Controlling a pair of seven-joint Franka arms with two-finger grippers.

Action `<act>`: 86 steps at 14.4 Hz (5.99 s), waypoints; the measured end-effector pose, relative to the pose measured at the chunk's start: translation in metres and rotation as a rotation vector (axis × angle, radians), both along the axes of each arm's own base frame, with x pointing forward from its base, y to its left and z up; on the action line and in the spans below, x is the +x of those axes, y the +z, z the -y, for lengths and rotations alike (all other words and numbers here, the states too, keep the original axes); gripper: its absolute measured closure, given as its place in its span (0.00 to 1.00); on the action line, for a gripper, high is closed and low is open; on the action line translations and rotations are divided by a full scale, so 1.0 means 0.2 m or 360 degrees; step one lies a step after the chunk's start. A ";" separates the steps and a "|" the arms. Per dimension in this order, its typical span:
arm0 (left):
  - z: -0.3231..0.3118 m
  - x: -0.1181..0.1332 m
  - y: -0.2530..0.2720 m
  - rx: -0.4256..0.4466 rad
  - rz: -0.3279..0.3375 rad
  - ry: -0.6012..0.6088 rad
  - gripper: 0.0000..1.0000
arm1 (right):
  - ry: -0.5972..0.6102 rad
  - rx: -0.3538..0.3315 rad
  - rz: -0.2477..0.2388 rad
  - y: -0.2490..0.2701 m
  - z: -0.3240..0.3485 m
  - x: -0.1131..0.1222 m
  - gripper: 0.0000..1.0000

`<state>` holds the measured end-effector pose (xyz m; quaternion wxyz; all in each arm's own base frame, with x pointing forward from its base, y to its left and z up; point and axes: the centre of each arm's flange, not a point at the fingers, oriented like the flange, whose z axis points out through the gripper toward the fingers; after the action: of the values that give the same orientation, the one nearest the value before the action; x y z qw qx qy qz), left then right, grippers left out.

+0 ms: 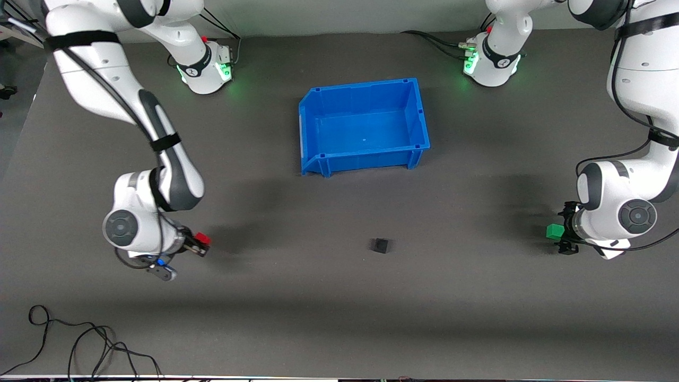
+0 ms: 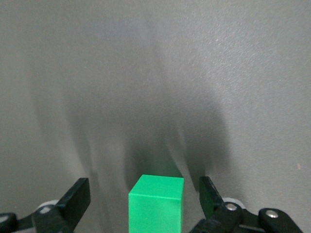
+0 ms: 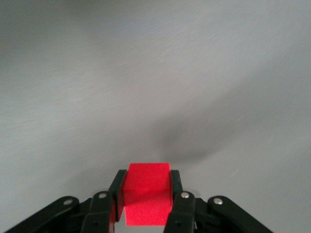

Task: Attach green and red cubes to black cube
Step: 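Carry the red and green cubes toward the black cube with both grippers, then press the red and green cubes against the black cube with both grippers, then open both grippers and lift them away from the joined cubes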

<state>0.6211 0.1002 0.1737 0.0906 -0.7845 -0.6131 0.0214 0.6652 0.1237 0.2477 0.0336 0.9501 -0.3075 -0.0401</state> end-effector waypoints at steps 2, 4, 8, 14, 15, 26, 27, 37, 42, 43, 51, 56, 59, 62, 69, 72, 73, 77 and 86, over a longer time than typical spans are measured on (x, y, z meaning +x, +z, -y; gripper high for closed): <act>0.00 0.00 0.00 0.0001 0.0004 -0.0003 0.01 | -0.0135 -0.0012 0.0043 0.07 -0.25 -0.01 0.60; 0.00 0.00 0.00 0.0002 0.0020 0.0001 0.15 | -0.0289 -0.0002 0.0070 0.10 -0.44 -0.03 0.60; 0.00 0.01 0.02 0.0004 0.0042 0.0004 0.60 | -0.0657 0.0049 0.0054 0.03 -0.68 -0.02 0.60; 0.07 0.06 0.09 0.0015 0.0100 0.0125 0.62 | -0.1113 0.0122 -0.0049 -0.18 -0.79 0.04 0.60; 0.12 0.09 0.11 0.0013 0.0126 0.0158 0.62 | -0.1173 0.0131 -0.0056 -0.19 -0.81 0.05 0.60; 1.14 0.17 0.32 -0.0150 0.0177 0.0283 0.62 | -0.1597 0.0209 -0.0035 -0.26 -1.28 0.03 0.60; 1.24 0.16 0.33 -0.0168 0.0174 0.0277 0.62 | -0.1644 0.0242 -0.0029 -0.28 -1.33 0.03 0.60; 1.98 0.08 0.19 -0.0300 0.0242 0.0113 0.62 | -0.1890 0.0423 -0.0025 -0.30 -1.71 -0.09 0.60; 2.09 0.07 0.11 -0.0357 0.0319 0.0073 0.62 | -0.1960 0.0519 -0.0020 -0.35 -1.80 -0.12 0.60; 2.11 0.08 0.09 -0.0366 0.0329 0.0069 0.62 | -0.1984 0.0548 -0.0019 -0.35 -1.81 -0.12 0.60; 2.21 0.10 0.03 -0.0391 0.0355 0.0036 0.62 | -0.2037 0.0641 -0.0036 -0.31 -1.87 -0.14 0.60; 2.22 0.11 0.03 -0.0390 0.0363 0.0026 0.57 | -0.2038 0.0635 -0.0038 -0.33 -1.87 -0.14 0.60; 2.23 0.10 0.01 -0.0375 0.0370 -0.0007 0.26 | -0.2038 0.0632 -0.0038 -0.33 -1.87 -0.14 0.60; 2.23 0.10 0.00 -0.0370 0.0367 -0.0012 0.00 | -0.2035 0.0613 -0.0045 -0.38 -1.87 -0.15 0.60; 2.22 0.10 -0.01 -0.0363 0.0369 -0.0009 0.00 | -0.2019 0.0606 -0.0038 -0.39 -1.89 -0.16 0.41; 2.21 0.12 0.00 -0.0357 0.0379 -0.0007 0.00 | -0.1871 0.0536 -0.0049 -0.34 -1.87 -0.15 0.11; 2.18 0.15 0.03 -0.0342 0.0388 -0.0009 0.00 | -0.1781 0.0519 -0.0042 -0.28 -1.86 -0.13 0.01; 1.84 0.40 0.38 -0.0250 0.0315 -0.0083 0.00 | -0.1426 0.0429 -0.0031 0.00 -1.57 0.02 0.00; 1.08 0.39 1.41 -0.0318 0.0106 -0.0450 0.00 | -0.0574 0.0303 -0.0172 0.55 -0.35 0.29 0.00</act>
<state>0.6995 -0.1153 0.4555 -0.0060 -0.8684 -0.4940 0.0433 0.7224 0.1933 0.3586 -0.0476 0.8751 -0.4651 -0.1253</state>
